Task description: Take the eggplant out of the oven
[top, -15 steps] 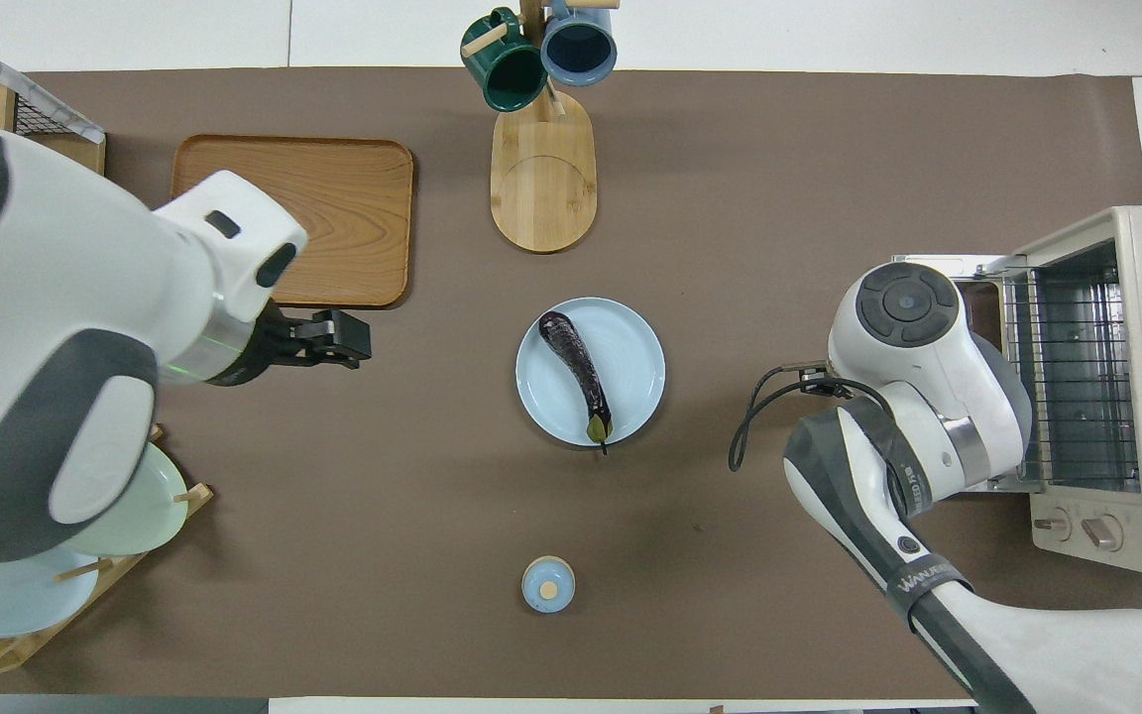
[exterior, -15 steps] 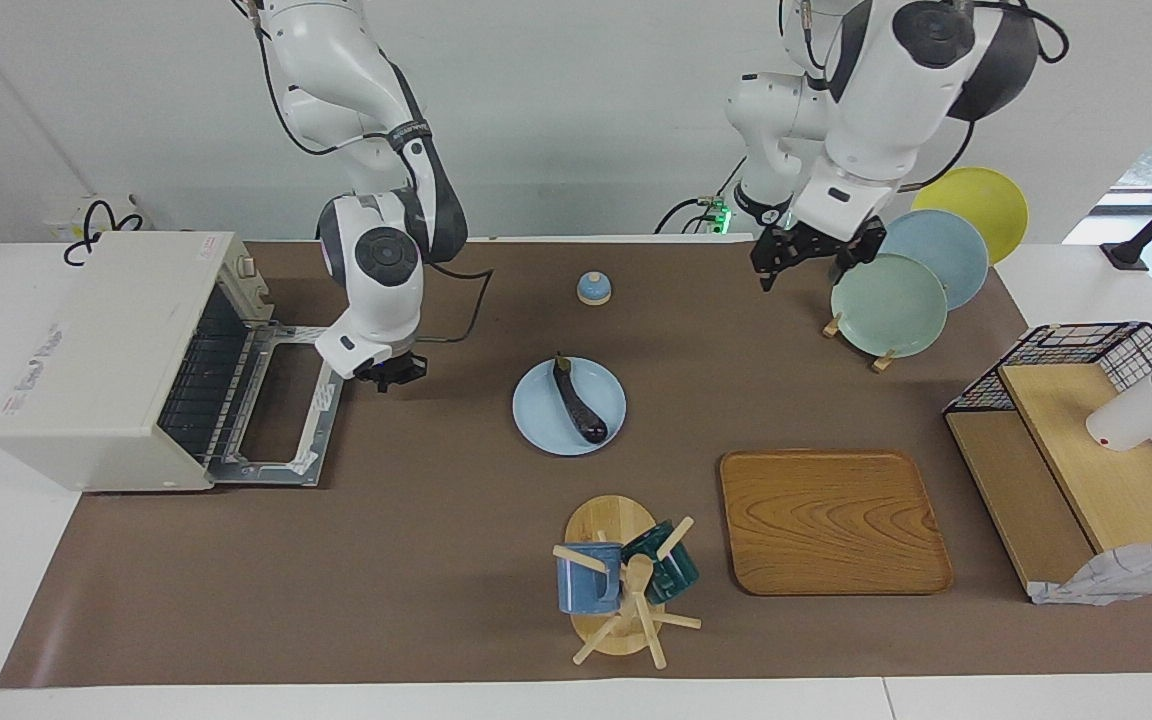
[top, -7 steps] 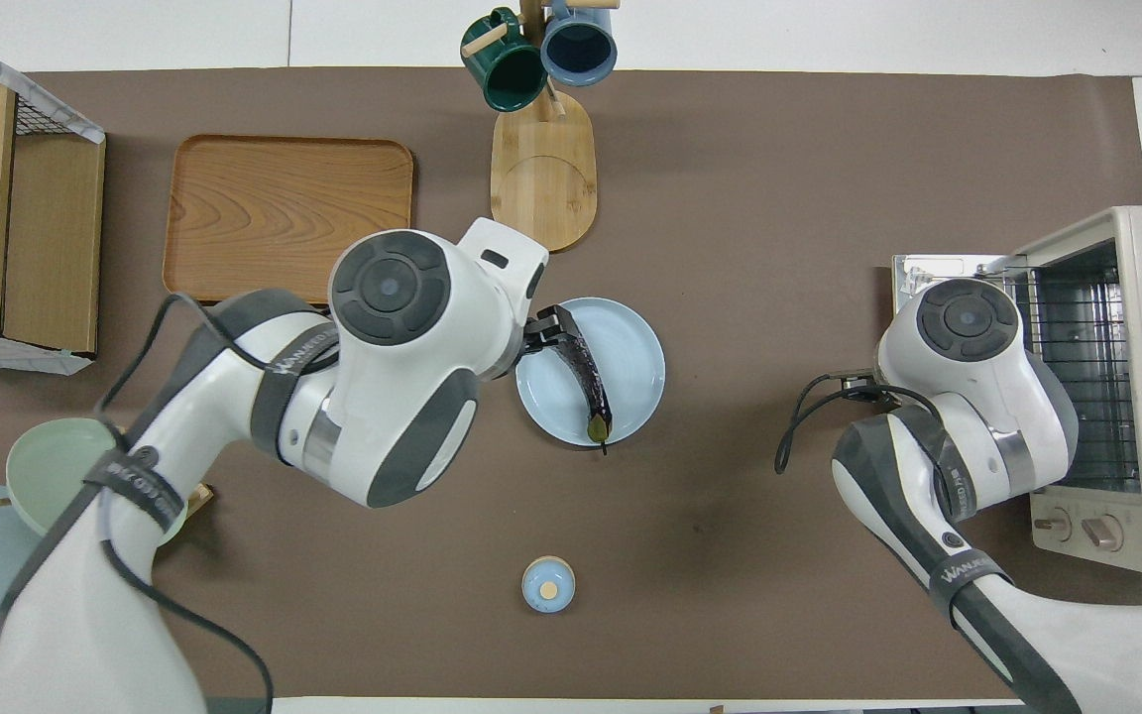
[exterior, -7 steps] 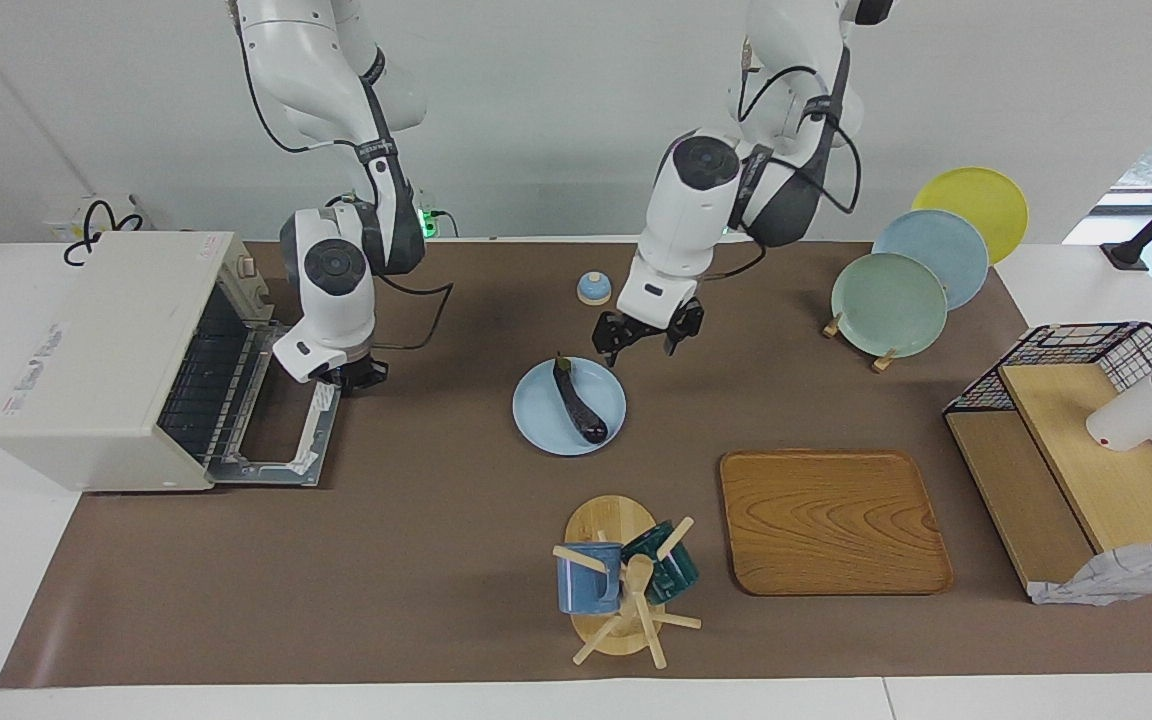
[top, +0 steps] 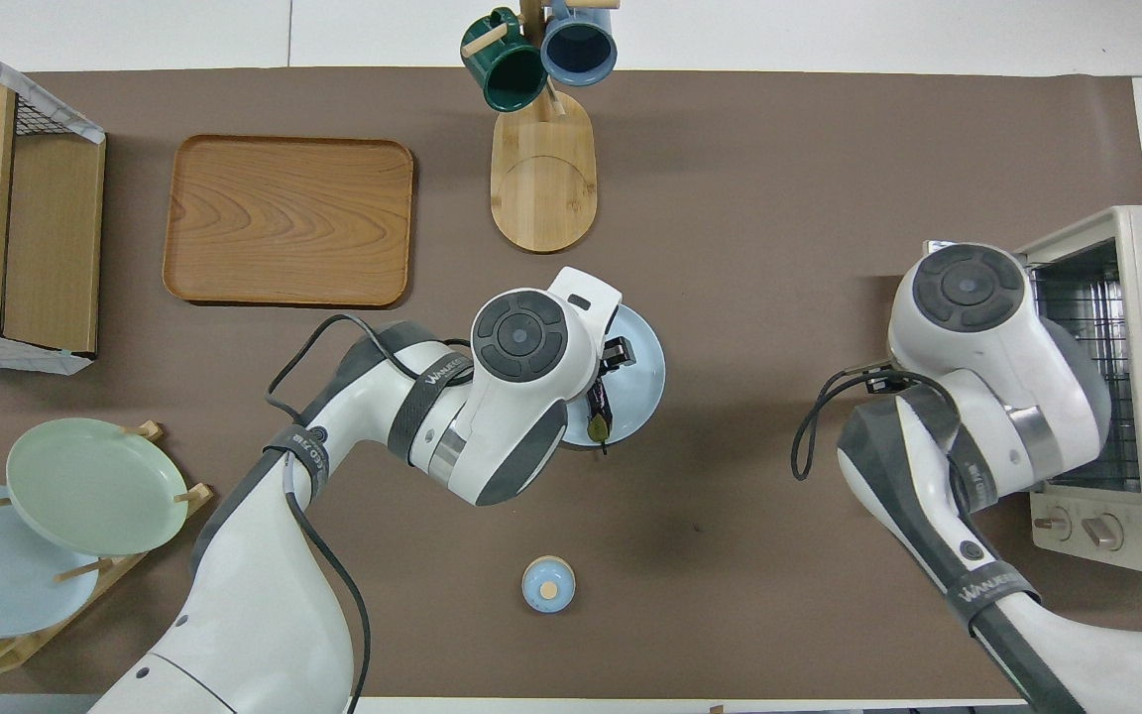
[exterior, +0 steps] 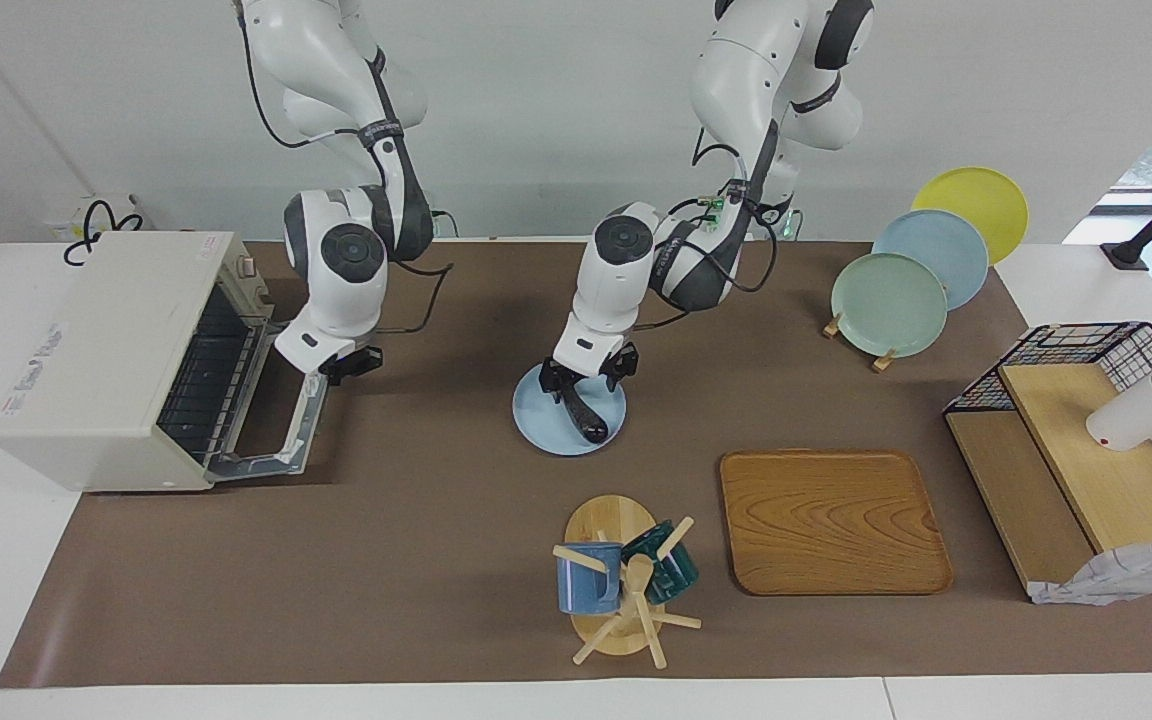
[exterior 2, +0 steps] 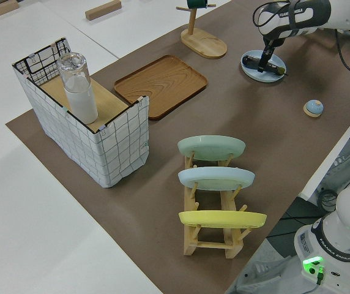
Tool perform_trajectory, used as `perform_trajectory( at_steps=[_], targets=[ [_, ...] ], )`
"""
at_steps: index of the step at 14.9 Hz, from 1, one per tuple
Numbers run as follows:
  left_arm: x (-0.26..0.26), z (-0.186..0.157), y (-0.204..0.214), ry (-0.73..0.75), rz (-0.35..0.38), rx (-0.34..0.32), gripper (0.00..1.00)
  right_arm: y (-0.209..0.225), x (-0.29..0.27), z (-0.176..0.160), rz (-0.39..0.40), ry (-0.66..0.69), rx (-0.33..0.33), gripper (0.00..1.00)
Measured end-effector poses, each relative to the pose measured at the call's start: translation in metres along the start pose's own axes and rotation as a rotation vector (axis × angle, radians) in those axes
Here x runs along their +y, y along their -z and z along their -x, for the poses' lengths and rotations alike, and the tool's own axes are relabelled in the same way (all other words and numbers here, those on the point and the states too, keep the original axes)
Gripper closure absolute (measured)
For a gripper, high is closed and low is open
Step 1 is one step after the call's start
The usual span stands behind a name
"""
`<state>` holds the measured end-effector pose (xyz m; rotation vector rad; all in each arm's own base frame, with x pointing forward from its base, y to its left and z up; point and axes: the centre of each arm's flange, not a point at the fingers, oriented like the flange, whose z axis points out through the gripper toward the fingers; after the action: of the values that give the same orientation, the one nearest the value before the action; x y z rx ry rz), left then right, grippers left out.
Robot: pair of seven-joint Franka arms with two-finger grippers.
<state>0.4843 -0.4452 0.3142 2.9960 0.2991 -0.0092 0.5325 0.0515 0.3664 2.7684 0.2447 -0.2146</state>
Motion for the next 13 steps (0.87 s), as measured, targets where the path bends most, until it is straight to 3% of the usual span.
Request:
perform_trajectory(
  at_steps=[3, 4, 8, 9, 10, 13],
  targets=[
    [0.005, 0.005, -0.007, -0.007, 0.004, 0.002, 0.04, 0.036, 0.053, 0.019, -0.002, 0.029, 0.018, 0.99],
    [0.005, 0.005, -0.006, -0.003, 0.006, 0.004, 0.09, 0.041, 0.071, 0.025, -0.006, 0.031, 0.026, 0.99],
    [0.011, 0.01, -0.008, 0.014, 0.02, 0.014, 0.52, 0.045, 0.125, 0.041, -0.034, 0.031, 0.037, 0.99],
    [0.012, 0.012, -0.008, 0.015, 0.021, 0.014, 0.7, 0.047, 0.134, 0.043, -0.055, 0.026, 0.033, 0.99],
    [0.012, 0.012, -0.008, 0.015, 0.022, 0.015, 0.74, 0.049, 0.142, 0.047, -0.08, 0.021, 0.014, 0.99],
    [0.011, 0.004, 0.001, 0.025, 0.009, 0.011, 0.74, 0.096, 0.163, 0.061, -0.149, -0.018, -0.026, 0.99]
  ],
)
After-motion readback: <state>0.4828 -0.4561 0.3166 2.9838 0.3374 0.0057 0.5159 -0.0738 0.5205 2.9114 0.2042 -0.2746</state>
